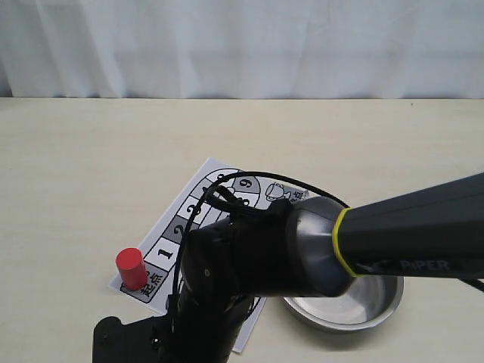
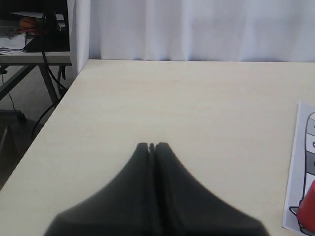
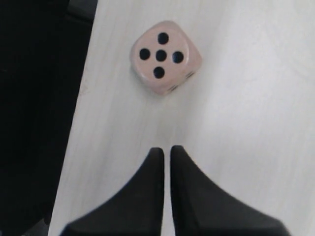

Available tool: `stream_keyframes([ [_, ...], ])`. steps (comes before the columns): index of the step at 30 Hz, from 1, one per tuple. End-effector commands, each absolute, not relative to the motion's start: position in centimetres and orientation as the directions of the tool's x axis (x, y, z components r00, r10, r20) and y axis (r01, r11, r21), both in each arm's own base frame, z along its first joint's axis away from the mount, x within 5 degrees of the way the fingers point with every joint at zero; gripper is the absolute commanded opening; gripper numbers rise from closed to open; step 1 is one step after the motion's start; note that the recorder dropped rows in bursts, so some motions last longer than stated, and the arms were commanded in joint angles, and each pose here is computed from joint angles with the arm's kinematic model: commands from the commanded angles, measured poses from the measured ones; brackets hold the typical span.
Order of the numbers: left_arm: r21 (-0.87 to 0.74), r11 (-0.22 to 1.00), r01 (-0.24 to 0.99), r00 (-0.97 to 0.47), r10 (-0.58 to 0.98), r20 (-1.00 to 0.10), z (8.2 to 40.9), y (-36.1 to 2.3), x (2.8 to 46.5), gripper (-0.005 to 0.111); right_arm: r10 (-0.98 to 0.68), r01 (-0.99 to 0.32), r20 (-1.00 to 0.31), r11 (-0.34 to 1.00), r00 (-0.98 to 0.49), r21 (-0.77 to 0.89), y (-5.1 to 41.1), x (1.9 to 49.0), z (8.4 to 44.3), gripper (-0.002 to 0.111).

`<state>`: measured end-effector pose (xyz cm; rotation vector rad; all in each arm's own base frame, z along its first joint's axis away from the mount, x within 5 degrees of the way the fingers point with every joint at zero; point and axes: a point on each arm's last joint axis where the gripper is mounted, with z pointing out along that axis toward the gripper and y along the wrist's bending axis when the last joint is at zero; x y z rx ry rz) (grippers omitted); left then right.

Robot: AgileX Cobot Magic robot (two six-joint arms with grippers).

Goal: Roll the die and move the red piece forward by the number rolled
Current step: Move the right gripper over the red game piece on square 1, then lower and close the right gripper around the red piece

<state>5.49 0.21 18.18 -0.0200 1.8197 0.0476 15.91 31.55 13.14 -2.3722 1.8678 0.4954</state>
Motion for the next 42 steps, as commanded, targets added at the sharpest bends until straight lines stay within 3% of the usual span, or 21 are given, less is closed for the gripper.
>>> stream_keyframes([
  [1,0.024,0.999,-0.032,-0.229,0.016,-0.973,18.5,0.2,5.5,0.0,-0.942,-0.965,-0.28,-0.228,0.184,0.131,31.4,16.1,13.0,0.004],
  [10,0.024,0.999,-0.032,-0.229,0.016,-0.973,18.5,0.2,5.5,0.0,-0.962,-0.995,-0.269,-0.062,0.038,0.08,32.3,18.6,15.2,0.009],
  [20,0.024,0.999,-0.032,-0.229,0.016,-0.973,18.5,0.2,5.5,0.0,-0.831,-0.933,-0.439,0.354,-0.342,0.057,32.5,24.2,17.8,0.059],
  [24,0.024,0.999,-0.032,-0.229,0.016,-0.973,18.5,0.2,5.5,0.0,-0.773,-0.917,-0.535,0.399,-0.342,0.01,33.1,25.2,18.0,0.074],
  [42,0.024,0.999,-0.032,-0.229,0.016,-0.973,18.5,0.2,5.5,0.0,-0.736,-0.895,-0.575,0.446,-0.358,-0.013,35.4,27.5,14.2,0.074],
])
